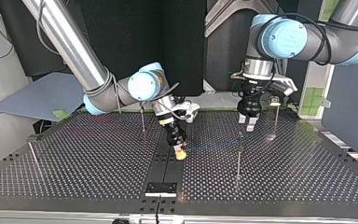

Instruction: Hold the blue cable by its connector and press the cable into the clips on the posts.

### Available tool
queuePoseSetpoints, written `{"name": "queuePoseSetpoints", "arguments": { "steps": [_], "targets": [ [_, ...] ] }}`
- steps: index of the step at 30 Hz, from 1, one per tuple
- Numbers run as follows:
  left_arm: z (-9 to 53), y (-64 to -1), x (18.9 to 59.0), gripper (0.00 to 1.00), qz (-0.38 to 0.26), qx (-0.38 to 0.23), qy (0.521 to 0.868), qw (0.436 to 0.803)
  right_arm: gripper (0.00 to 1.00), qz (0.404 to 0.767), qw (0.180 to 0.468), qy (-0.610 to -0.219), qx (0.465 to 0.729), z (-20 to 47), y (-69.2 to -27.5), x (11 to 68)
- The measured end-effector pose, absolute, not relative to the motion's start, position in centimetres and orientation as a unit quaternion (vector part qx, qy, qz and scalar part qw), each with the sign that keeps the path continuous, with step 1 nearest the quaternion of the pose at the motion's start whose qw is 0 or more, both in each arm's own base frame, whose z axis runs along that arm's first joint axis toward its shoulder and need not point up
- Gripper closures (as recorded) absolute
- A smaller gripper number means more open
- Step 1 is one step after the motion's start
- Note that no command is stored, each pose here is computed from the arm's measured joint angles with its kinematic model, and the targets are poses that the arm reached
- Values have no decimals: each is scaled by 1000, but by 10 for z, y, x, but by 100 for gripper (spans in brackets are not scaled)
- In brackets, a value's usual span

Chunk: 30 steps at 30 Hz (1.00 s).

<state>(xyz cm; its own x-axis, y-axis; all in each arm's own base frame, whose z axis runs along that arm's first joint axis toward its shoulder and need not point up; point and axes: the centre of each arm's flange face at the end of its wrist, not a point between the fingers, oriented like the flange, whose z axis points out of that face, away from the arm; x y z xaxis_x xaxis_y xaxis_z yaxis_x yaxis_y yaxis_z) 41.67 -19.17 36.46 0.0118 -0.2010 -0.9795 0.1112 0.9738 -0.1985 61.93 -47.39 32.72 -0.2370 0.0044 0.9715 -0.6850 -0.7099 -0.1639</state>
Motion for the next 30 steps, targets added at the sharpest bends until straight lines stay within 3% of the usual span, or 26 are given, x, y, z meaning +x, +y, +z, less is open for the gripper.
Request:
{"name": "queuePoseSetpoints", "arguments": {
  "steps": [19, 30],
  "targets": [
    [365, -197, 414, 0, -102, -18, 696, 711, 100, 720, 239, -306, 575, 325, -477, 615],
    [357, -201, 404, 0, -69, 18, 723, 688, 100, 706, 248, -319, 581, 318, -492, 599]
  ]
}}
